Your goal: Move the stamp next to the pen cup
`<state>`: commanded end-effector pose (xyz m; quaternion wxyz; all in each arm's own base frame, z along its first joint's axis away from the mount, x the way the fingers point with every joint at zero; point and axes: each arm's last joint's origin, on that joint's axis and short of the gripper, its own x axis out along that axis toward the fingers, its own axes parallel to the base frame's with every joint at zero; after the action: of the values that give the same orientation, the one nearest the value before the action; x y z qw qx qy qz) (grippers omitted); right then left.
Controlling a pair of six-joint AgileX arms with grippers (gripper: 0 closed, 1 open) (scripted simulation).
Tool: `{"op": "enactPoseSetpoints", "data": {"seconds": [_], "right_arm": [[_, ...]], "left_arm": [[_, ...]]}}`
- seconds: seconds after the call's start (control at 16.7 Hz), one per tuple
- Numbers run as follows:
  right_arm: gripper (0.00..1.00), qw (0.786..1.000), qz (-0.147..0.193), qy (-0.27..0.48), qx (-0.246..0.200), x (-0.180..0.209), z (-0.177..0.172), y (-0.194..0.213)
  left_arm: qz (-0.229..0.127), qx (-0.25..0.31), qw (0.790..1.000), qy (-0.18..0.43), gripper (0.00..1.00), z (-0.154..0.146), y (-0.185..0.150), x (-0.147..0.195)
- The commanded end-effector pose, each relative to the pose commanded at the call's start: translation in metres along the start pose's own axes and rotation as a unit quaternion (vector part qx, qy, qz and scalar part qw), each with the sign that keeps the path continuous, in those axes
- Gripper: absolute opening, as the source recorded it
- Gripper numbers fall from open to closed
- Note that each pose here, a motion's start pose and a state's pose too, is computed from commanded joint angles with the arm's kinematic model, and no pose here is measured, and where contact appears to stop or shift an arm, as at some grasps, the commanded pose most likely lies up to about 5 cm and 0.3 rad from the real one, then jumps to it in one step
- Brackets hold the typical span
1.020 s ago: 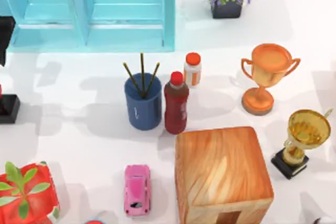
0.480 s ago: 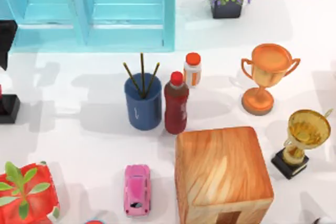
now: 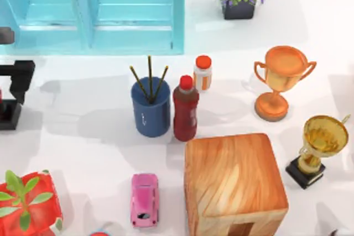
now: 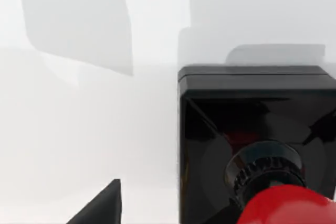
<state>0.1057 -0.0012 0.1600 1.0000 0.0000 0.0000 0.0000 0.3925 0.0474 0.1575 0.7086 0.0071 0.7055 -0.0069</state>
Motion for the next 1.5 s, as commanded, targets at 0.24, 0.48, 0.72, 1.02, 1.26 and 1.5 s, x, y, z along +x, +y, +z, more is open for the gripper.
{"op": "enactPoseSetpoints", "data": {"seconds": [0.24, 0.48, 0.72, 1.02, 1.26, 1.5], "right_arm": [[1.0, 1.0, 0.0, 0.0, 0.0, 0.0, 0.0, 0.0], [1.0, 1.0, 0.0, 0.0, 0.0, 0.0, 0.0, 0.0], [1.0, 1.0, 0.0, 0.0, 0.0, 0.0, 0.0, 0.0], [1.0, 1.0, 0.0, 0.0, 0.0, 0.0, 0.0, 0.0], [1.0, 1.0, 0.0, 0.0, 0.0, 0.0, 0.0, 0.0], [1.0, 1.0, 0.0, 0.0, 0.0, 0.0, 0.0, 0.0]], "left_arm": [[0.0, 0.0, 1.0, 0.002, 1.0, -0.0014, 0.0, 0.0084], [0.0, 0.0, 1.0, 0.002, 0.77, -0.0014, 0.0, 0.0084], [0.0, 0.0, 1.0, 0.002, 0.47, -0.0014, 0.0, 0.0084], [0.0, 0.0, 1.0, 0.002, 0.1, -0.0014, 0.0, 0.0084], [0.0, 0.0, 1.0, 0.002, 0.0, -0.0014, 0.0, 0.0084], [0.0, 0.0, 1.0, 0.002, 0.0, -0.0014, 0.0, 0.0084]]}}
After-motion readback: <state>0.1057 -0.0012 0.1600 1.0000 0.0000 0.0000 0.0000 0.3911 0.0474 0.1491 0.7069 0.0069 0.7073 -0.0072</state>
